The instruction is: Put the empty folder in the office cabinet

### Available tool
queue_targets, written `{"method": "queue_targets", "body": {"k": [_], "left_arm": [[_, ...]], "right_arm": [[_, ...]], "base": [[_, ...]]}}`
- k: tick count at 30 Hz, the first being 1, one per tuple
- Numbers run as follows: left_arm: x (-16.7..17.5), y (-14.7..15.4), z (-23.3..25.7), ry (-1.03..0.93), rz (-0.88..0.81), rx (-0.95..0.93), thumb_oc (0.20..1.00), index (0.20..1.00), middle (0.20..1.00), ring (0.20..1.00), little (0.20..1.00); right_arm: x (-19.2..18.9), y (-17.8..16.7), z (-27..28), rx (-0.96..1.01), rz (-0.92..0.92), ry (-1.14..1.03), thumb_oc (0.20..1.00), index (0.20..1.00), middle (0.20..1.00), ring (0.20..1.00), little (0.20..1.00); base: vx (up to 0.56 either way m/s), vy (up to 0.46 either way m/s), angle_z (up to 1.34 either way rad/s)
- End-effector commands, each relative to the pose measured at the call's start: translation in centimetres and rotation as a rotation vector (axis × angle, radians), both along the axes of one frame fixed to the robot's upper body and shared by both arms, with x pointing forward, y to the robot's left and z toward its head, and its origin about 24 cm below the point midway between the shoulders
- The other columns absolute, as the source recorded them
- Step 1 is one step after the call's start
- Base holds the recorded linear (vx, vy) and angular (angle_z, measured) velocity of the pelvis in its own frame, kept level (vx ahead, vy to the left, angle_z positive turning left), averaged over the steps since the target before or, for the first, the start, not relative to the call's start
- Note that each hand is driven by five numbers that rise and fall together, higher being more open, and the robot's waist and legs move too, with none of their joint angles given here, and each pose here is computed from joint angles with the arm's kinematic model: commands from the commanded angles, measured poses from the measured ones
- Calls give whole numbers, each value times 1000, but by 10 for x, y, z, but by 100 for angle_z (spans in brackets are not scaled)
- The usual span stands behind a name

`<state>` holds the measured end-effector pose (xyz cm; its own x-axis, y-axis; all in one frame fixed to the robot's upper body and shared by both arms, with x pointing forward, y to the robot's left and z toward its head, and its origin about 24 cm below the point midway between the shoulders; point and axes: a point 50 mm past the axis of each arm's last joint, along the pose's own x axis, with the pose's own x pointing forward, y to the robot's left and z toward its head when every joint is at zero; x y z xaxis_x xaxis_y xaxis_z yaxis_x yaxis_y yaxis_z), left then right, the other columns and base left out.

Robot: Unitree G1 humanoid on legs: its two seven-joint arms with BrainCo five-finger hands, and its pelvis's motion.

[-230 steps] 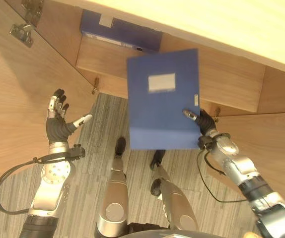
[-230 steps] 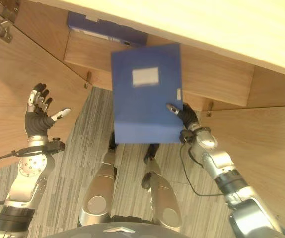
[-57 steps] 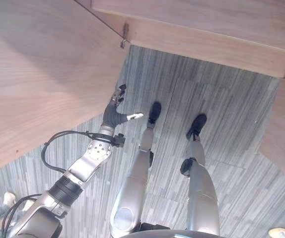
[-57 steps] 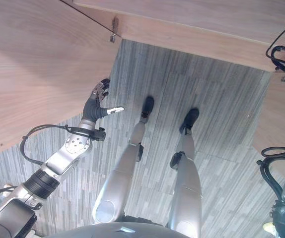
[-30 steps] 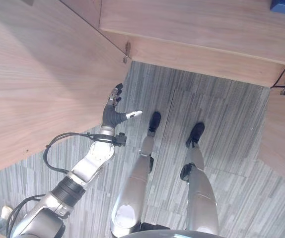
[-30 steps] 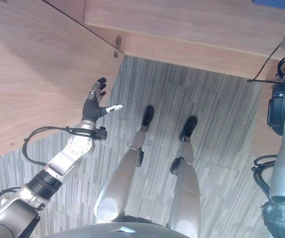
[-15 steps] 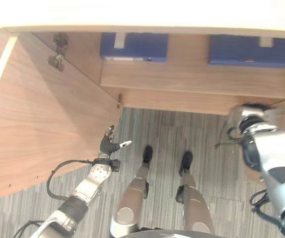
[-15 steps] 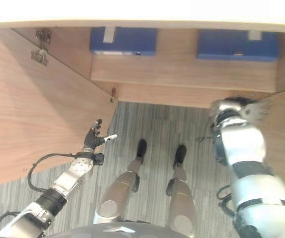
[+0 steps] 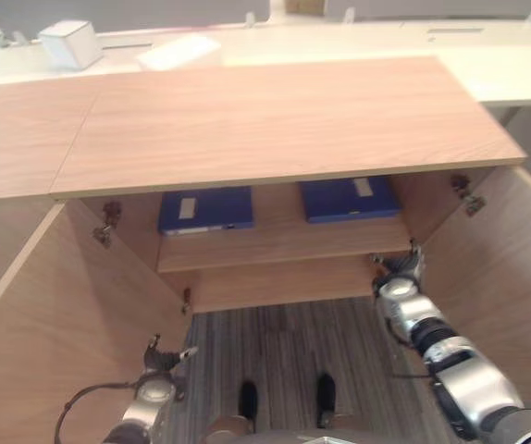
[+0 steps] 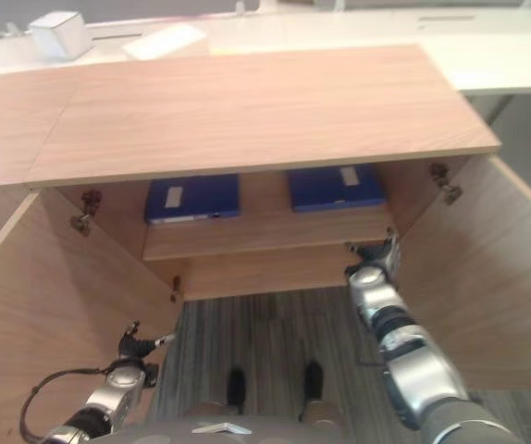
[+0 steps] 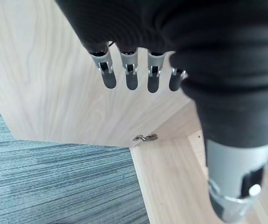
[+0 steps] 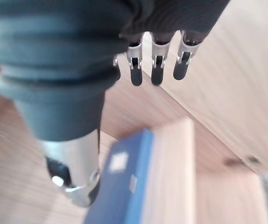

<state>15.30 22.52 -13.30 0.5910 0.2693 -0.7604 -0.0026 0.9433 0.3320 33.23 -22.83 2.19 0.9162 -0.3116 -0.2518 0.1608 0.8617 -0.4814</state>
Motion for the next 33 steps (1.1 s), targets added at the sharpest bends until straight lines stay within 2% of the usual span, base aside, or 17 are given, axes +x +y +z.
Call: {"method": "queue_targets", "body": {"k": [1, 3, 4, 7, 10, 13, 14, 17, 18, 20, 21, 22, 24, 25, 27, 31, 33], "left_arm": [[1, 4, -5, 59, -86, 53, 1000, 1000, 1000, 1000, 1000], [-12, 9, -12, 150, -97, 76, 1000, 1000, 1000, 1000, 1000], [-12, 9, -12, 150, -97, 76, 1000, 1000, 1000, 1000, 1000], [-19, 15, -15, 197, -87, 98, 1000, 1000, 1000, 1000, 1000], [-20, 15, -16, 209, -84, 97, 1000, 1000, 1000, 1000, 1000], [-21, 13, -17, 227, -116, 112, 1000, 1000, 1000, 1000, 1000], [-21, 13, -17, 227, -116, 112, 1000, 1000, 1000, 1000, 1000], [-18, 10, -17, 228, -149, 127, 1000, 1000, 1000, 1000, 1000], [-18, 10, -17, 227, -150, 128, 1000, 1000, 1000, 1000, 1000], [-12, 8, -15, 220, -172, 140, 1000, 1000, 1000, 1000, 1000], [-12, 8, -15, 220, -172, 140, 1000, 1000, 1000, 1000, 1000], [-11, 7, -15, 219, -180, 148, 1000, 1000, 1000, 1000, 1000], [-11, 7, -15, 219, -180, 148, 1000, 1000, 1000, 1000, 1000], [3, 6, -10, 194, -215, 195, 1000, 1000, 1000, 1000, 1000], [4, 5, -9, 192, -225, 199, 1000, 1000, 1000, 1000, 1000], [6, 0, -10, 204, -267, 205, 1000, 1000, 1000, 1000, 1000], [5, -1, -11, 214, -278, 206, 1000, 1000, 1000, 1000, 1000]], "right_arm": [[20, -47, 67, -146, 117, -148, 1000, 1000, 1000, 1000, 1000], [21, -82, 122, -275, 126, -232, 1000, 1000, 1000, 1000, 1000], [21, -82, 122, -275, 126, -232, 1000, 1000, 1000, 1000, 1000], [12, -108, 189, -454, 78, -375, 1000, 1000, 1000, 1000, 1000], [5, -115, 210, -498, 51, -439, 1000, 1000, 1000, 1000, 1000], [-18, -147, 250, -594, -125, -537, 1000, 1000, 1000, 1000, 1000], [-18, -147, 250, -594, -125, -537, 1000, 1000, 1000, 1000, 1000], [-42, -185, 265, -570, -359, -583, 1000, 1000, 1000, 1000, 1000], [-42, -185, 265, -570, -360, -584, 1000, 1000, 1000, 1000, 1000], [-60, -214, 265, -493, -573, -586, 1000, 1000, 1000, 1000, 1000], [-60, -214, 265, -493, -573, -586, 1000, 1000, 1000, 1000, 1000], [-67, -225, 263, -474, -654, -570, 1000, 1000, 1000, 1000, 1000], [-67, -225, 263, -474, -654, -570, 1000, 1000, 1000, 1000, 1000], [-111, -269, 236, -451, -1013, -350, 1000, 1000, 1000, 1000, 1000], [-122, -276, 223, -438, -1061, -273, 1000, 1000, 1000, 1000, 1000], [-163, -289, 159, -309, -1197, 7, 1000, 1000, 1000, 1000, 1000], [-165, -287, 148, -281, -1201, 51, 1000, 1000, 1000, 1000, 1000]], "base": [[72, 39, -24], [58, 45, -20], [45, 33, -33], [41, 36, -27], [41, 22, -15], [57, 26, -14], [49, 22, 0], [28, 13, -1], [0, 0, 0], [0, 0, 0], [0, 0, 0], [0, 0, 0], [20, 12, -1], [53, 26, -3], [36, 16, 12], [12, 5, 10], [20, 10, 8]]}}
